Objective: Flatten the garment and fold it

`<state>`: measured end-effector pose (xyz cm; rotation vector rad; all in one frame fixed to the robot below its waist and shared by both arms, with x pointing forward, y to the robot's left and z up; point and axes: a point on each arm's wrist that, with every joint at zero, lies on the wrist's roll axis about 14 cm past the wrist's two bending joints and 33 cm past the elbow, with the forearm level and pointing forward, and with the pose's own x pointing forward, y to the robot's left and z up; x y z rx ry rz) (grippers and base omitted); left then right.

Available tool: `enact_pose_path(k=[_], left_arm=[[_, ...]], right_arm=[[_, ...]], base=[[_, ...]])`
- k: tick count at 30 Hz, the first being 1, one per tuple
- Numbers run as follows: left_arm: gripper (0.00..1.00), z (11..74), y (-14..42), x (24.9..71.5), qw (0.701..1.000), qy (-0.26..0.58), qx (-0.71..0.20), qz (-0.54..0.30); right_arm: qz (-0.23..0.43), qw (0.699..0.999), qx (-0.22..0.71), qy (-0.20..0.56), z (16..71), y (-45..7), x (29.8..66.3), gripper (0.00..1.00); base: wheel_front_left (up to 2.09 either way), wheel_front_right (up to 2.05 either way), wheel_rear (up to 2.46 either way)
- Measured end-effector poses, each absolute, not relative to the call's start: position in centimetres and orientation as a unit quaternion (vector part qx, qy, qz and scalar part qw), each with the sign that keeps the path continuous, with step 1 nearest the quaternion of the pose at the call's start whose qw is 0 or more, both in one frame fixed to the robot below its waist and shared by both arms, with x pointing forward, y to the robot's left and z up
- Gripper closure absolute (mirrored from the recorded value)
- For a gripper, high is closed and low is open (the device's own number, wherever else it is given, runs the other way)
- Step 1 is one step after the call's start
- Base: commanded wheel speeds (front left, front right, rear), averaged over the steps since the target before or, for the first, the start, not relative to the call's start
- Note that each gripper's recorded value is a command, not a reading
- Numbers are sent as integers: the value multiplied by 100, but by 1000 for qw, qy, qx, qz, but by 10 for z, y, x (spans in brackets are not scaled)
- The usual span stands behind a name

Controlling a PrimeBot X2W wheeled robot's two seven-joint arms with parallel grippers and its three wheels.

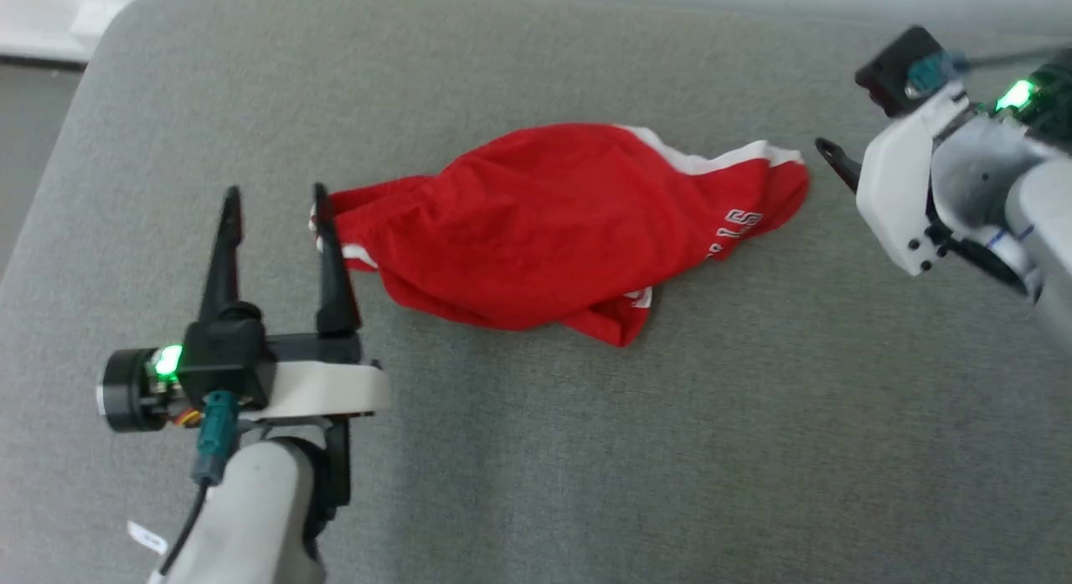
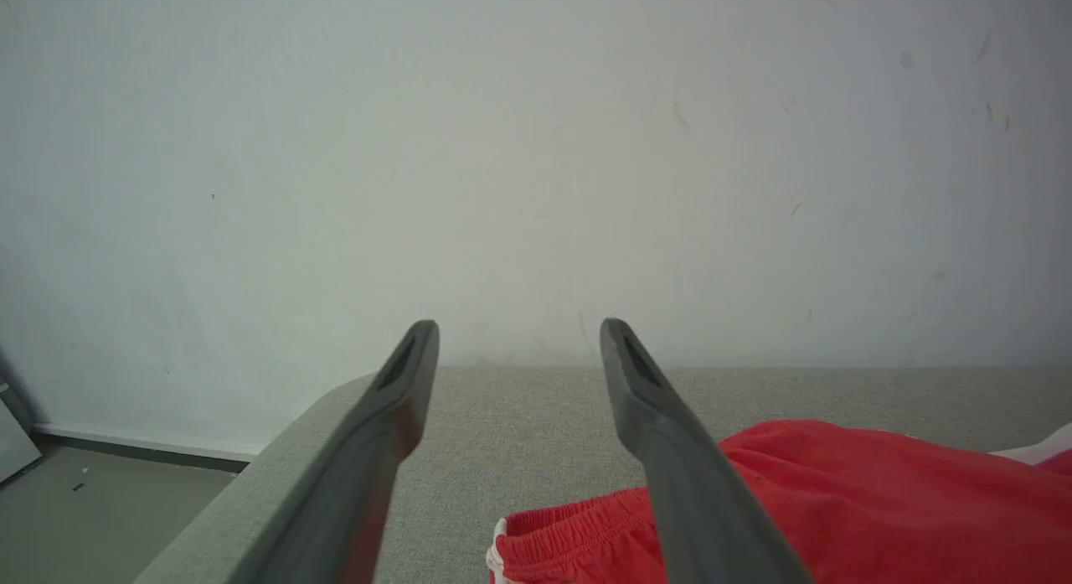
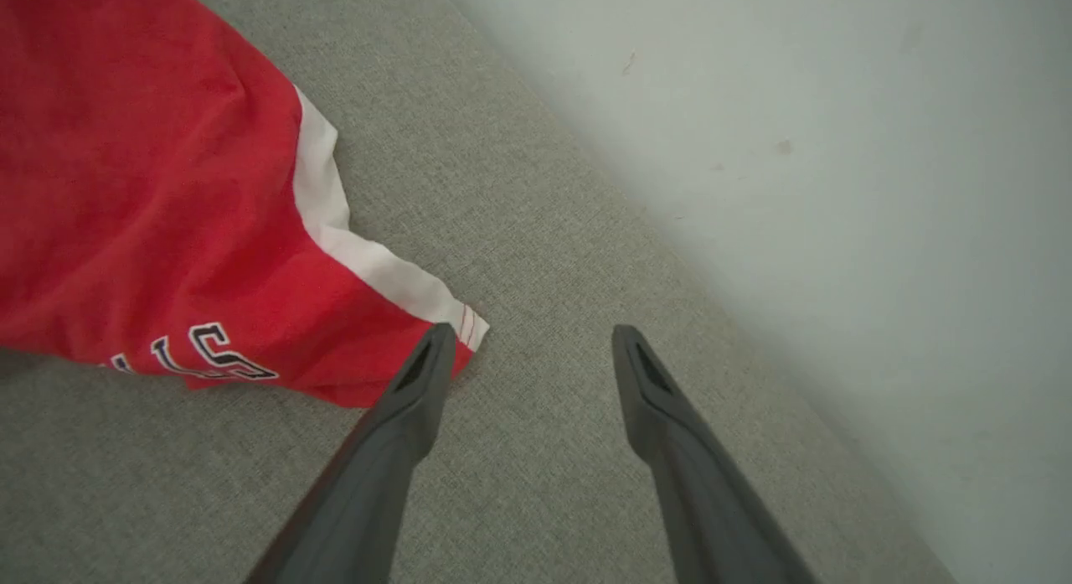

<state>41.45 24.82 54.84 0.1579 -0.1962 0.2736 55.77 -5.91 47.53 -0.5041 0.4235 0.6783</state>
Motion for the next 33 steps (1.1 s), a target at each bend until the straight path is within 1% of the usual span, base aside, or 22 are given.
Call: enact_pose_path(k=[2,6,7,11,14,19,20,21,22,28,33], left_arm=[[0,543,245,416,984,-92,75,134],[0,533,243,420,985,-81,68,137],[0,532,246,424,984,-80,69,142],[0,528,254,426,983,-75,70,155],[0,524,261,424,981,-67,75,165],[0,519,271,421,979,-58,83,179],[0,519,272,421,978,-58,84,180],[0,520,273,421,978,-59,85,180],[0,520,274,421,978,-60,86,180],[0,524,276,414,977,-63,89,182],[0,529,278,399,977,-67,84,185]], right_arm=[[337,871,-245,259,461,-56,558,0],[335,841,-249,346,441,-62,568,0],[340,819,-257,383,422,-58,572,0],[354,804,-243,412,393,-47,573,0],[365,787,-254,428,371,-43,569,0],[379,790,-226,426,359,-31,573,0],[380,792,-221,424,359,-30,573,56],[381,796,-216,418,360,-29,574,67],[383,800,-214,409,361,-28,574,100],[406,824,-201,340,377,-20,565,100],[432,839,-189,272,406,-24,540,100]], base=[[0,0,0],[0,0,0],[0,0,0],[0,0,0],[0,0,0],[0,0,0],[0,0,0],[0,0,0],[0,0,0],[0,0,0],[0,0,0]])
